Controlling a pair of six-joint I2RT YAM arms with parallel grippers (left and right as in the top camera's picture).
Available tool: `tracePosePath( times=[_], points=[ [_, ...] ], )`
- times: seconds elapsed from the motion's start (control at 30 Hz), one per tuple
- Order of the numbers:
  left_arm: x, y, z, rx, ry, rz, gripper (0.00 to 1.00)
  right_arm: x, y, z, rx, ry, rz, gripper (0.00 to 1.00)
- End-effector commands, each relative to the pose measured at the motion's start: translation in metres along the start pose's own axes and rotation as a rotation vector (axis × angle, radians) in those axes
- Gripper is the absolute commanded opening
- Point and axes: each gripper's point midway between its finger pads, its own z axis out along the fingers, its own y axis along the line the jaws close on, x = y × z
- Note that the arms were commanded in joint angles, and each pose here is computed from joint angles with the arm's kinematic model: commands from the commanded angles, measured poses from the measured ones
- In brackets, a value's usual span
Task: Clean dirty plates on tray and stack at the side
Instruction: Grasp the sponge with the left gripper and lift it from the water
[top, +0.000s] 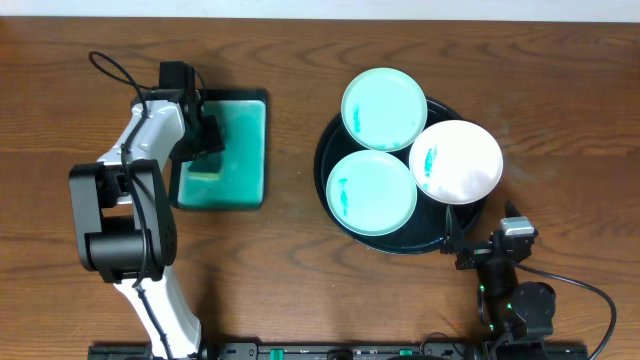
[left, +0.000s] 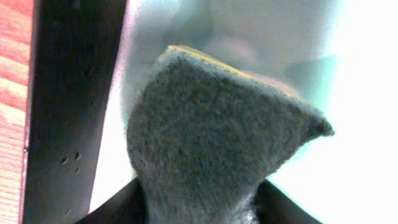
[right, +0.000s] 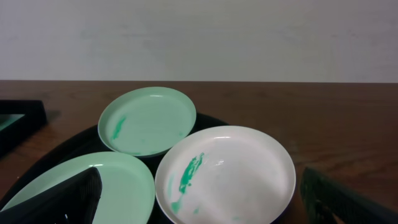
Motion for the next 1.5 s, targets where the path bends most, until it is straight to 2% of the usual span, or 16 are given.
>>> tracePosePath(
  times=[0.0, 0.1, 0.13, 0.23, 0.4, 0.43, 0.73, 1.07, 1.2, 1.33, 1.47],
  points=[
    [0.006, 0.003, 0.004, -0.004, 0.026, 0.005, 0.69, 0.001, -0.002, 0.0, 0.006, 0.002, -0.012, 0.99],
    [0.01, 0.0, 0.005, 0.011, 0.041, 0.005, 0.68, 0.001, -0.002, 0.0, 0.007, 0.002, -0.012, 0.99],
    [0.011, 0.0, 0.005, 0.015, 0.043, 0.005, 0.65, 0.001, -0.002, 0.0, 0.006, 0.002, -0.012, 0.99],
    [0.011, 0.0, 0.005, 0.015, 0.043, 0.005, 0.45, 0.001, -0.002, 0.0, 0.006, 0.002, -0.012, 0.99],
    [0.011, 0.0, 0.004, 0.014, 0.046, 0.005, 0.18, 0.001, -0.002, 0.0, 0.007, 0.002, -0.012, 0.99],
    [0.011, 0.0, 0.004, 0.014, 0.043, 0.004, 0.08, 0.001, -0.002, 0.0, 0.007, 0.002, -0.012, 0.99],
    [-0.001, -0.021, -0.038, 0.129, -0.019, -0.003, 0.07, 0.001, -0.002, 0.0, 0.006, 0.002, -0.012, 0.99],
    [-0.028, -0.035, -0.142, 0.226, -0.284, 0.001, 0.07, 0.001, -0.002, 0.0, 0.006, 0.002, -0.012, 0.99],
    [-0.032, -0.037, -0.17, 0.244, -0.359, 0.009, 0.07, 0.001, -0.002, 0.0, 0.006, 0.002, -0.012, 0.99],
    [-0.031, -0.037, -0.169, 0.243, -0.357, 0.009, 0.08, 0.001, -0.002, 0.0, 0.006, 0.002, -0.012, 0.99],
    [-0.032, -0.035, -0.137, 0.229, -0.329, 0.007, 0.07, 0.001, -0.002, 0.0, 0.007, 0.002, -0.012, 0.99]
  ],
)
